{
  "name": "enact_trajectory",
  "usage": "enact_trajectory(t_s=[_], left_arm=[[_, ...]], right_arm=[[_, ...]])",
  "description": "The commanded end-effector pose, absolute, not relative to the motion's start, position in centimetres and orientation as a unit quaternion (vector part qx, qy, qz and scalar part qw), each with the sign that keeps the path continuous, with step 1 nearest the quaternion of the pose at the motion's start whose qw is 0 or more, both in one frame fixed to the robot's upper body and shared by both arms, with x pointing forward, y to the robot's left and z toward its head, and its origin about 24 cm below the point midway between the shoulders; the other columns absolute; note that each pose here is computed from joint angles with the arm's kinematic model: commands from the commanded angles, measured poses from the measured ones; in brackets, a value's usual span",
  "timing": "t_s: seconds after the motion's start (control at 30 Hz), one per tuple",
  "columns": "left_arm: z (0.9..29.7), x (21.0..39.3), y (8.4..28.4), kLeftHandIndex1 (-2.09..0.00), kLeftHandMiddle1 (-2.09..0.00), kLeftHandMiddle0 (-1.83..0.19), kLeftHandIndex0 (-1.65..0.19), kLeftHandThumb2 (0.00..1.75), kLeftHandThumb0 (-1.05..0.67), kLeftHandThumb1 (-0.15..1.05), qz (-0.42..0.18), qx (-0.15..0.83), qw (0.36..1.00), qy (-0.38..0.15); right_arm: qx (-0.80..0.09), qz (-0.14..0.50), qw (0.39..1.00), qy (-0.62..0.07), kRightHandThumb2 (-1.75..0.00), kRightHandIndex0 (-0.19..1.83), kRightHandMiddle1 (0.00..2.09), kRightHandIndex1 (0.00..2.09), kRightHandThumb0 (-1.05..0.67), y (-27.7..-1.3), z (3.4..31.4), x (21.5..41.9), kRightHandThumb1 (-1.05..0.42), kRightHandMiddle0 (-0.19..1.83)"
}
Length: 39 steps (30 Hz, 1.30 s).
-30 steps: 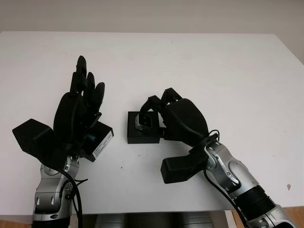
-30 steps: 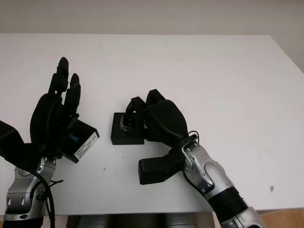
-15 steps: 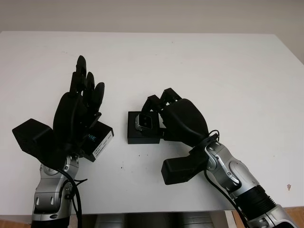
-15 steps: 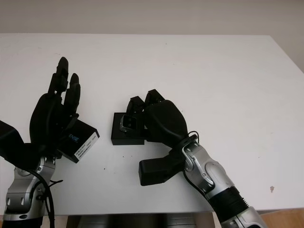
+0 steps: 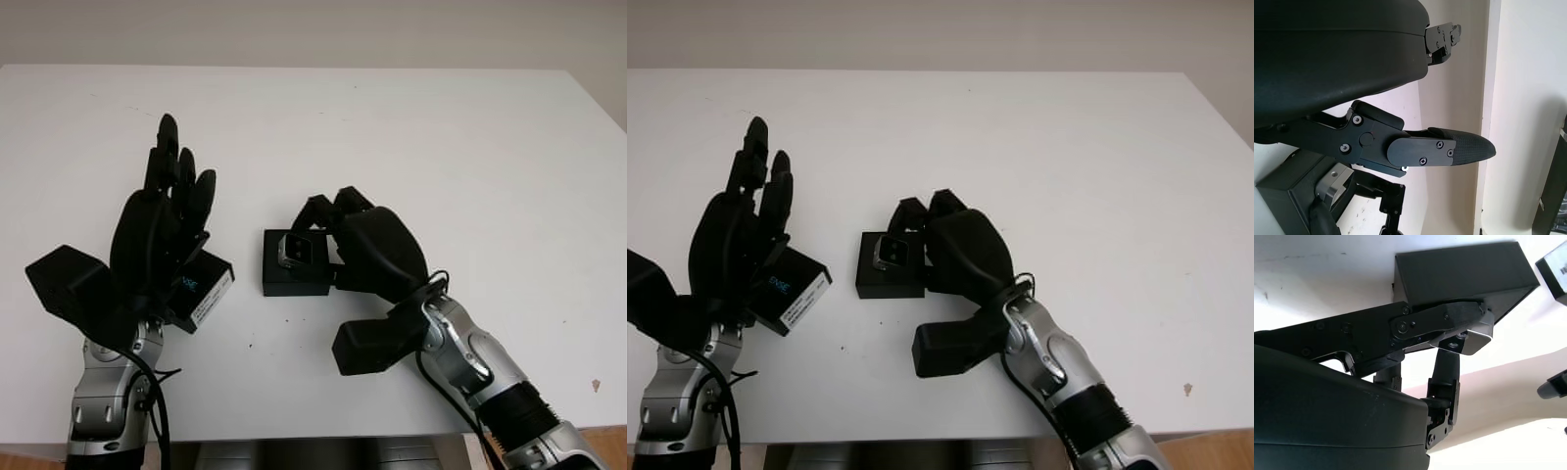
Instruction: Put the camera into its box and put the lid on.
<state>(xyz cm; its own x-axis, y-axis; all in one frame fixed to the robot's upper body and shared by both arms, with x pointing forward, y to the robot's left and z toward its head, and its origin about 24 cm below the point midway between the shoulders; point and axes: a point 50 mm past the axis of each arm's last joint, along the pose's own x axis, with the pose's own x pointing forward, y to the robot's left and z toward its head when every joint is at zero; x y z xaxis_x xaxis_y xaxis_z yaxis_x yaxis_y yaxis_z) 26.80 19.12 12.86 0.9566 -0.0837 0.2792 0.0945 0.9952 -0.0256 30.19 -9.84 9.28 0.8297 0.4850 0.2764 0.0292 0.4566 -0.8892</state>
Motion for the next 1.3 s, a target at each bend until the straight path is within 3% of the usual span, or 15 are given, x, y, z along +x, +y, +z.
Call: enact_trajectory(t_s=[0.0,0.2,0.4,0.93,1.27], left_arm=[[12.9,26.8,19.1,0.00,0.00,0.19,0.19,0.38,-0.75,1.05,-0.048,-0.014,0.988,-0.143],[12.8,26.8,18.9,0.00,0.00,0.19,0.19,0.41,-0.74,1.05,-0.051,-0.005,0.988,-0.143],[12.7,26.8,18.9,0.00,0.00,0.19,0.19,0.40,-0.74,1.05,-0.049,-0.011,0.988,-0.144],[12.7,26.8,18.8,0.00,0.00,0.19,0.19,0.39,-0.75,1.05,-0.047,-0.015,0.989,-0.142],[12.7,26.8,18.7,0.00,0.00,0.19,0.19,0.38,-0.76,1.05,-0.046,-0.015,0.989,-0.142]], right_arm=[[-0.485,0.133,0.827,-0.251,-0.07,0.21,2.04,1.54,-0.44,-9.9,10.0,30.7,-1.05,0.58],[-0.432,0.139,0.860,-0.232,-0.11,0.33,2.09,1.08,-0.40,-9.9,11.2,31.1,-1.05,0.50],[-0.406,0.143,0.875,-0.219,-0.10,0.34,2.09,0.93,-0.38,-9.8,11.9,31.2,-1.05,0.50],[-0.431,0.158,0.859,-0.228,-0.08,0.38,2.09,0.75,-0.37,-10.2,13.5,31.0,-1.05,0.48],[-0.490,0.190,0.818,-0.235,-0.07,0.40,2.09,0.86,-0.37,-10.4,14.9,30.5,-1.05,0.55]])
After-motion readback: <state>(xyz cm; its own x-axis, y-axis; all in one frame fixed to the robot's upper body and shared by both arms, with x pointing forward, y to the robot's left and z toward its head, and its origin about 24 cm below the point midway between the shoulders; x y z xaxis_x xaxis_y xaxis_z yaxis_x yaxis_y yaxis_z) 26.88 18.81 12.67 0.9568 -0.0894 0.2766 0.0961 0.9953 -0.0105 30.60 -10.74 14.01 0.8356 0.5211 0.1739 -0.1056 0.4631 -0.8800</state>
